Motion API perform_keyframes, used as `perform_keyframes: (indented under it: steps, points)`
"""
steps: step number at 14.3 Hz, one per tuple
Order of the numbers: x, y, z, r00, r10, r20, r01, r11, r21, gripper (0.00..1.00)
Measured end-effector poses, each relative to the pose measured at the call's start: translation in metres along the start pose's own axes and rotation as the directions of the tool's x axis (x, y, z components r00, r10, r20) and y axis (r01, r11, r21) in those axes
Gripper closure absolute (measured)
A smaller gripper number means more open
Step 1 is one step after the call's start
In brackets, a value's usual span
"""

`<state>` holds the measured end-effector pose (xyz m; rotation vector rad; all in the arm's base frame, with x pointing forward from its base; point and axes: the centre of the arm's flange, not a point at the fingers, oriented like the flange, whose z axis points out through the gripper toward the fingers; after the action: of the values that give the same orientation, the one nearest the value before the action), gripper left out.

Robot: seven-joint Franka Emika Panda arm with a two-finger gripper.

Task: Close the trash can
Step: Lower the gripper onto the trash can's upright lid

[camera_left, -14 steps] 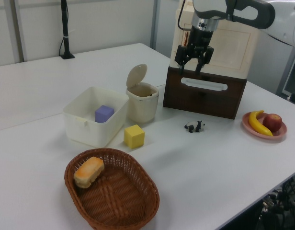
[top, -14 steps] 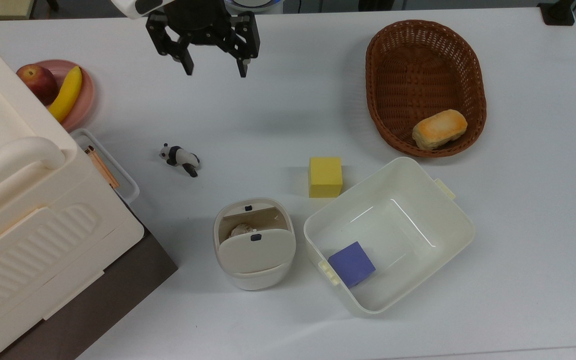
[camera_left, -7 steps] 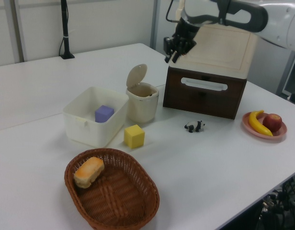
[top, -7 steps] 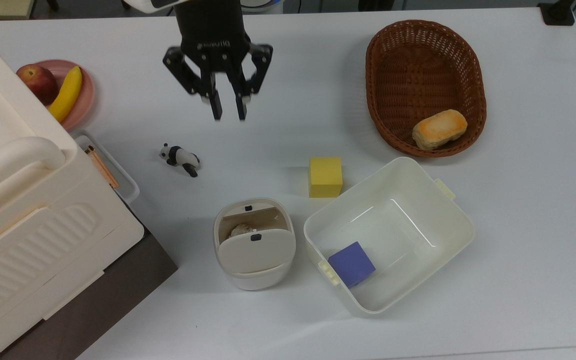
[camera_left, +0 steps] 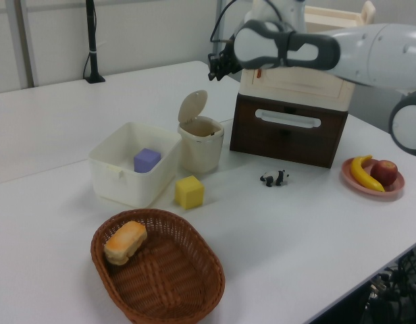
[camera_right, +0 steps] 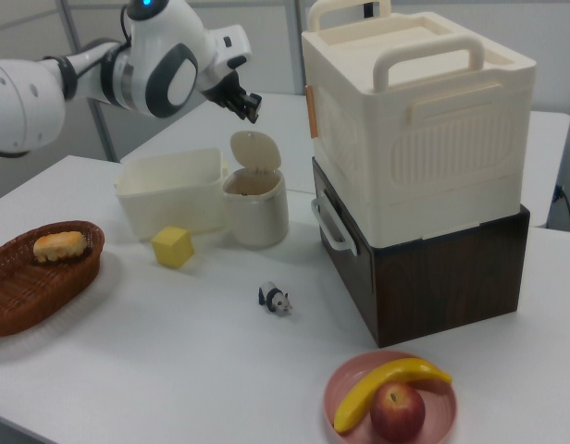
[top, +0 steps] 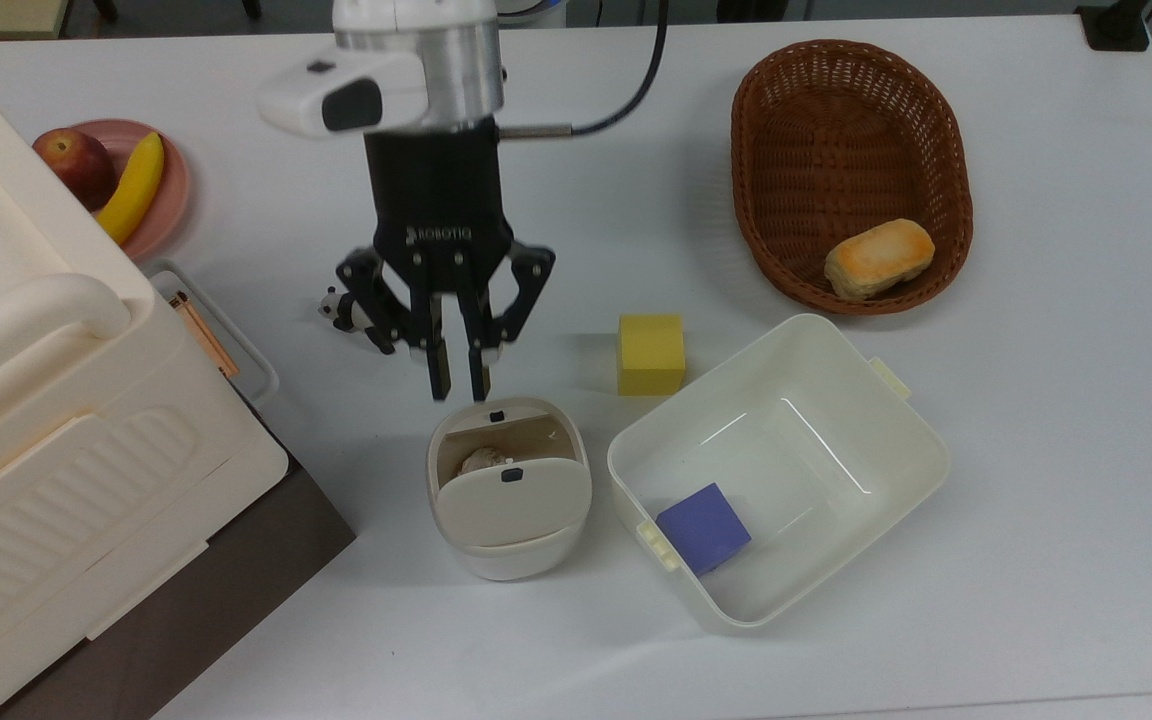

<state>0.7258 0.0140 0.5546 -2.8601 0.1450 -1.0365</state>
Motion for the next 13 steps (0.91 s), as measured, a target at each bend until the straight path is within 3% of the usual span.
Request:
perform_keyframes:
  steps: [5, 11, 12, 13]
  points:
    - [-0.002, -0.007, 0.033, 0.997, -0.016, -0.076, 0.017, 1.000, 0.001, 0.73]
    - [-0.010, -0.027, 0.058, 0.997, -0.042, -0.068, 0.043, 0.999, 0.009, 0.74]
    - [-0.011, -0.030, 0.060, 0.996, -0.049, -0.073, 0.050, 0.999, 0.008, 0.75]
    - [-0.010, -0.031, 0.061, 0.996, -0.051, -0.073, 0.052, 0.999, 0.008, 0.85]
